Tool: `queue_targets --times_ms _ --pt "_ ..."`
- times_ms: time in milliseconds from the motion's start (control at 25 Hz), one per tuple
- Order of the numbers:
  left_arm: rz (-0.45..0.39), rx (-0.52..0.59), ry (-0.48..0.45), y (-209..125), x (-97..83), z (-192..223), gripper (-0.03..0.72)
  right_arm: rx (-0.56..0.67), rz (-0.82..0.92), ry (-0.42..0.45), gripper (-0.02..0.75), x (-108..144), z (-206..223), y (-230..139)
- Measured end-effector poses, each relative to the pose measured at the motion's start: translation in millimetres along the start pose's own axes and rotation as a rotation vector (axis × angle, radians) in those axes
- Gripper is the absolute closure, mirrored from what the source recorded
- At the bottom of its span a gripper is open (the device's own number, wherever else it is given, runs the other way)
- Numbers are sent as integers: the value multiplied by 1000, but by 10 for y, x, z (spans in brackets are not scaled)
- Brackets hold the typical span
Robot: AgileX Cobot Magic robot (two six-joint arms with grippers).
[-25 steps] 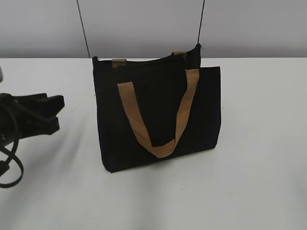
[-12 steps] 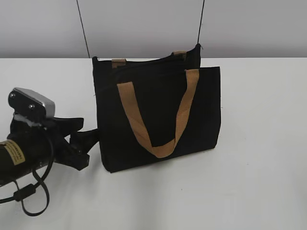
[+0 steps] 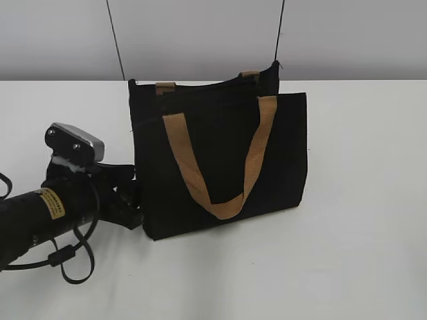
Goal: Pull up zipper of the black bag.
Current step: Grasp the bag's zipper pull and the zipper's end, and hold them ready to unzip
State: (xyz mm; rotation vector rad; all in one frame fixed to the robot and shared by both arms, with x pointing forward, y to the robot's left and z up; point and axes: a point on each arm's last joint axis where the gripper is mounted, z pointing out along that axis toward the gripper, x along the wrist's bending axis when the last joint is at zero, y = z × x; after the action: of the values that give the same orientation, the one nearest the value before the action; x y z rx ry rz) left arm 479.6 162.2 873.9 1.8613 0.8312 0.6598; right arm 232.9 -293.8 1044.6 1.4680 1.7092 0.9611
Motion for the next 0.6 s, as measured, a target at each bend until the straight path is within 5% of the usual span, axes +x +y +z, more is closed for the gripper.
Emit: queue_targets --times_ms 600 --pt "8 -59 8 125 40 147 459 0 0 0 296 0 0 0"
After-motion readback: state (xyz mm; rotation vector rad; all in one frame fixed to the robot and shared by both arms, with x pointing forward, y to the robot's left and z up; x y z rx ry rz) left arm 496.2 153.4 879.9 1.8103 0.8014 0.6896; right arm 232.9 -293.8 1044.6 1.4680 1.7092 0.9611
